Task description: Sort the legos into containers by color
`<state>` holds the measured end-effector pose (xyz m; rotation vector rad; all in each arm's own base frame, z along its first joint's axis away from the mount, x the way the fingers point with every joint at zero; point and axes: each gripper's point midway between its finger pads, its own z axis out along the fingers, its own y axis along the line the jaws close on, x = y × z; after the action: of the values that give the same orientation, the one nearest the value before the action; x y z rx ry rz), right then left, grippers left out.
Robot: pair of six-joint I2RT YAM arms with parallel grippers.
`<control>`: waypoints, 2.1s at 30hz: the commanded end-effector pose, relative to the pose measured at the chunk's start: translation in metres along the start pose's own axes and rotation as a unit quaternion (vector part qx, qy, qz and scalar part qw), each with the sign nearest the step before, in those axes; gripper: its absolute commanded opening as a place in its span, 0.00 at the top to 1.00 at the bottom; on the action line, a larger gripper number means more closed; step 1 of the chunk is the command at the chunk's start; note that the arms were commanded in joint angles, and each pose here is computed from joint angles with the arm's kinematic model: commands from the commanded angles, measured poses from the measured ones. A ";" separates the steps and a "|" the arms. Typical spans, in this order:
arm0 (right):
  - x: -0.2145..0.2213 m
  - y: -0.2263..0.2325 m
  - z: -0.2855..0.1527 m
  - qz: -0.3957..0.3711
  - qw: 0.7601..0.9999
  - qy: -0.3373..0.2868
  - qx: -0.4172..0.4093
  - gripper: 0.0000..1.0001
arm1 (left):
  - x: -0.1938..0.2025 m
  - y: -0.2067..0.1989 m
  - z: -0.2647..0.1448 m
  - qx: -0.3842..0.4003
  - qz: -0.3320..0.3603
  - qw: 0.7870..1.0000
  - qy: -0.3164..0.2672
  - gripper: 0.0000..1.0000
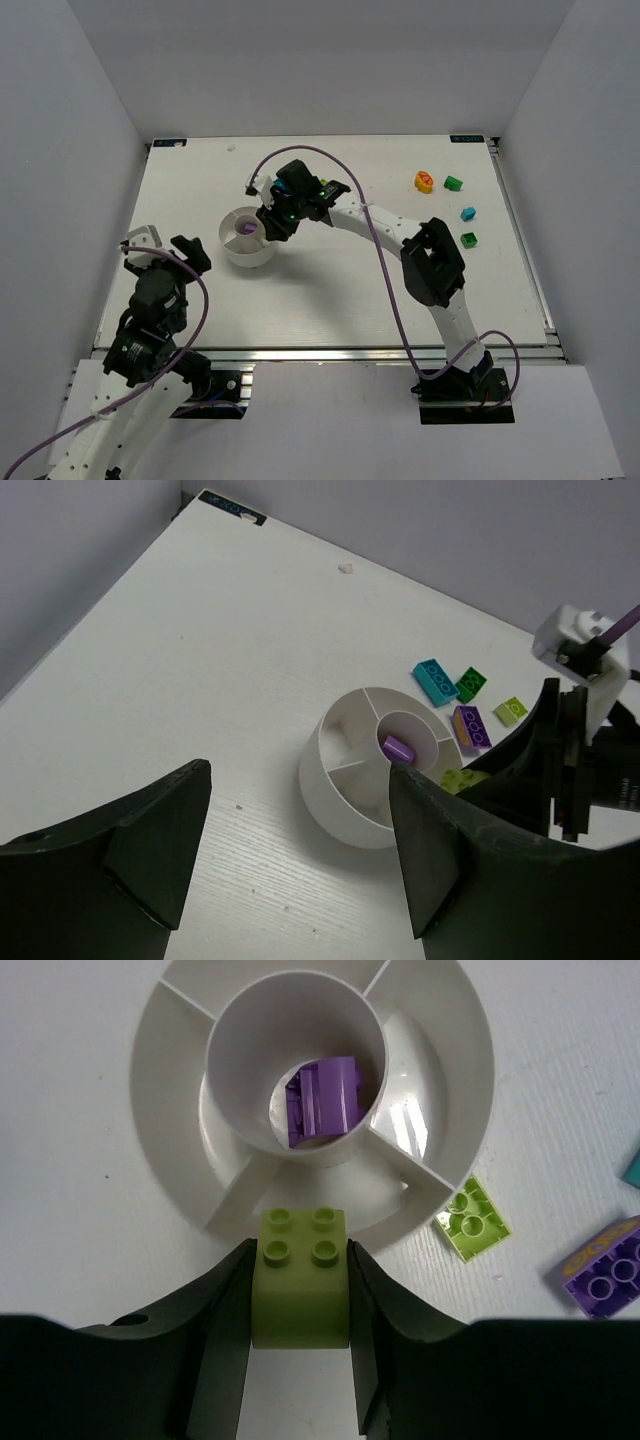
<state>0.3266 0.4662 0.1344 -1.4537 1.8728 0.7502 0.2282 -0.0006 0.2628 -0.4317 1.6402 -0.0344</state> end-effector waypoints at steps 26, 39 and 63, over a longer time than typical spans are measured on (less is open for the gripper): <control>-0.069 -0.008 -0.042 0.011 0.996 -0.091 0.024 0.65 | -0.002 -0.001 -0.010 0.033 -0.006 0.999 -0.022 0.18; -0.009 -0.115 -0.071 0.186 0.964 -0.087 0.168 0.43 | -0.002 -0.008 -0.012 0.060 -0.003 0.998 -0.027 0.73; 0.057 -0.176 0.012 0.248 0.941 -0.039 0.226 0.29 | 0.004 -0.017 -0.011 0.087 0.014 0.996 -0.019 0.39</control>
<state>0.4751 0.3942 0.0638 -0.6924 2.2470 0.5364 0.2186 -0.0166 0.2679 -0.2940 1.5856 -0.1436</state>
